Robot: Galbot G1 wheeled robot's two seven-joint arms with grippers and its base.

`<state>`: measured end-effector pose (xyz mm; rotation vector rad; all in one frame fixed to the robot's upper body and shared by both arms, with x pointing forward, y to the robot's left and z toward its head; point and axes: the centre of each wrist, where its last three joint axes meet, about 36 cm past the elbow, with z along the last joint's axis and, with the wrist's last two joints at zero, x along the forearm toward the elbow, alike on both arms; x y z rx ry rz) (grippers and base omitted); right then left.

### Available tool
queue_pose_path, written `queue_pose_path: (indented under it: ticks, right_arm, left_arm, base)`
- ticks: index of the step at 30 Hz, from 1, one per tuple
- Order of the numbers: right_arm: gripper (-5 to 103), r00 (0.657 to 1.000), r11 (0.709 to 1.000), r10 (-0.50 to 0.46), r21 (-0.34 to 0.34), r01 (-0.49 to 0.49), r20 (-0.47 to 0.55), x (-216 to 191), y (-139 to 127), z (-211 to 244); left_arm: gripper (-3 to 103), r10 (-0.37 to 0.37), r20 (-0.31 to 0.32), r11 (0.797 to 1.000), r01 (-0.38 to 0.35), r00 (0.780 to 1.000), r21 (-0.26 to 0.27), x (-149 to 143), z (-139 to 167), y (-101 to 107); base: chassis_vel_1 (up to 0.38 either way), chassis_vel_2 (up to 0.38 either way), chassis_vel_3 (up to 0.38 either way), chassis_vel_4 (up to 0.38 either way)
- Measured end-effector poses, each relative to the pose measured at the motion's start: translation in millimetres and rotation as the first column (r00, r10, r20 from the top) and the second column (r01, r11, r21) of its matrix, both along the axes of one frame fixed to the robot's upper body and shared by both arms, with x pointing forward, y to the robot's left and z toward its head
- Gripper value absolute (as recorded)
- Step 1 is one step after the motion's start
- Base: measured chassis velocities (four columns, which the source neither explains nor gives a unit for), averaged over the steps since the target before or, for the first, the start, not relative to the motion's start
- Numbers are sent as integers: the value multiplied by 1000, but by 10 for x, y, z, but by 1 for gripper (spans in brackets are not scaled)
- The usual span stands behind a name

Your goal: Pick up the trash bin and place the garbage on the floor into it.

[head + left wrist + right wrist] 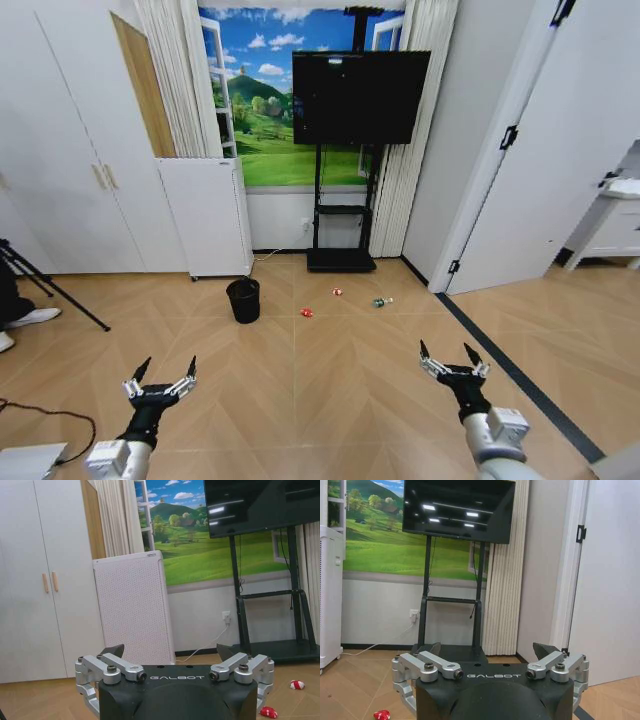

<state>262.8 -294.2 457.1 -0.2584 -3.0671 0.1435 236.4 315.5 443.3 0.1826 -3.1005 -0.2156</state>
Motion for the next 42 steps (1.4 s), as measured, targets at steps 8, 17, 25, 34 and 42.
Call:
queue_pose_path:
  ticks: [8, 17, 25, 34, 42]
  right_arm:
    - [100, 1000, 1000, 3, 6, -2, -8, -6, 17, -19]
    - [100, 1000, 1000, 4, 8, -4, -19, -22, 22, -32]
    - [100, 1000, 1000, 4, 8, -3, -20, -28, 21, -35]
    - [100, 1000, 1000, 2, 12, -2, -23, -26, 18, -47]
    - [100, 1000, 1000, 0, 13, 0, -25, -21, 16, -58]
  left_arm:
    - [100, -1, 7, 1000, 1, 1000, 6, -1, -32, 8]
    - [100, -4, 10, 1000, 4, 1000, 14, -2, -47, 13]
    - [100, -4, 12, 1000, 4, 1000, 20, -4, -50, 12]
    - [100, -3, 13, 1000, 3, 1000, 20, -3, -59, 11]
    - [100, -5, 13, 1000, 5, 1000, 19, 0, -67, 10]
  base:
    - [-108, 118, 103, -111]
    - [-217, 227, 236, -229]
    - [-276, 280, 289, -278]
    - [-270, 269, 269, -275]
    - [-294, 295, 288, -293]
